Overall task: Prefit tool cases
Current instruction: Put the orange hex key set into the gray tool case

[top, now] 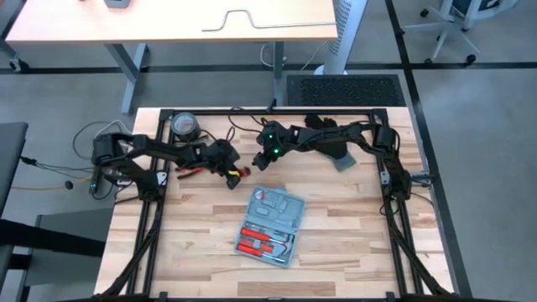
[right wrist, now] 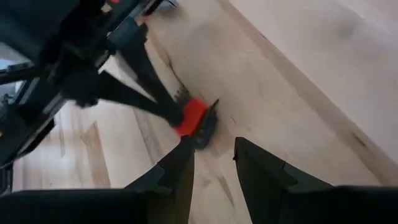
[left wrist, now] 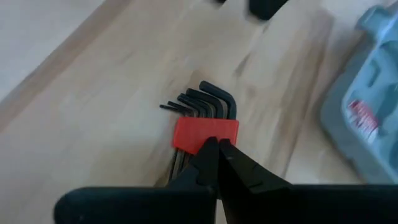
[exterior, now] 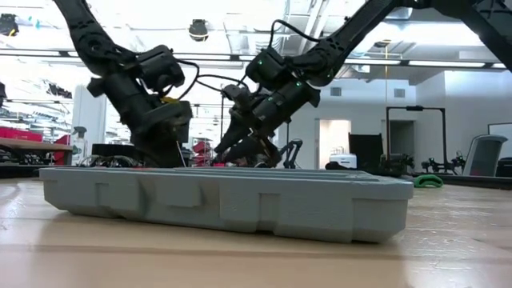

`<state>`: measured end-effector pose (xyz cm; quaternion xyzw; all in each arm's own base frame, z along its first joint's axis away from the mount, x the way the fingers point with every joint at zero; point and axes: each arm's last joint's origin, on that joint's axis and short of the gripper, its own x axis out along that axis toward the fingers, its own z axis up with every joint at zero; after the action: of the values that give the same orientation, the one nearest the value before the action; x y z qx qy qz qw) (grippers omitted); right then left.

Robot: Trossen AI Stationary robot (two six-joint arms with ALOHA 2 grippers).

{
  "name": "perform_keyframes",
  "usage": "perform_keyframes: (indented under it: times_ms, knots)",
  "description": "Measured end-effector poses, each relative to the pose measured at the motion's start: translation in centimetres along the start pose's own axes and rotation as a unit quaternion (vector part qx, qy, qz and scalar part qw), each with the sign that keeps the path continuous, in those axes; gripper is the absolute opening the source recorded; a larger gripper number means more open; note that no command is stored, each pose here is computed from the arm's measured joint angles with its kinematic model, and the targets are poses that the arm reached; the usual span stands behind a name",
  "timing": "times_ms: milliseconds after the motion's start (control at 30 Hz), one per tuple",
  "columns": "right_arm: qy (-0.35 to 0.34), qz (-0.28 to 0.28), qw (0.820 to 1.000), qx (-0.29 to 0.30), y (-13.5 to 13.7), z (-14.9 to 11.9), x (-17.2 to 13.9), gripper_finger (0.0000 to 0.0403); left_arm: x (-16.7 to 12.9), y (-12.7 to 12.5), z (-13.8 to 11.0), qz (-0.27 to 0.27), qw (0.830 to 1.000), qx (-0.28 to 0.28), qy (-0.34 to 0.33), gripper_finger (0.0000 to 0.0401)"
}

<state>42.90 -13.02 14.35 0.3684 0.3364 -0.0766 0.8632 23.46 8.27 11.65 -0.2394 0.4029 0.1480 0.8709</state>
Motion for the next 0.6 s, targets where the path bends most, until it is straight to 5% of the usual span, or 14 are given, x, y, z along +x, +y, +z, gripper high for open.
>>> perform_keyframes:
  times_ms: [600]
  knots:
    - [0.052,-0.015,0.998,0.023,-1.4,-1.2,-0.2,0.0172,3.3,-1.2,2.5,-0.039,0.999,0.027,-0.009,0.0]
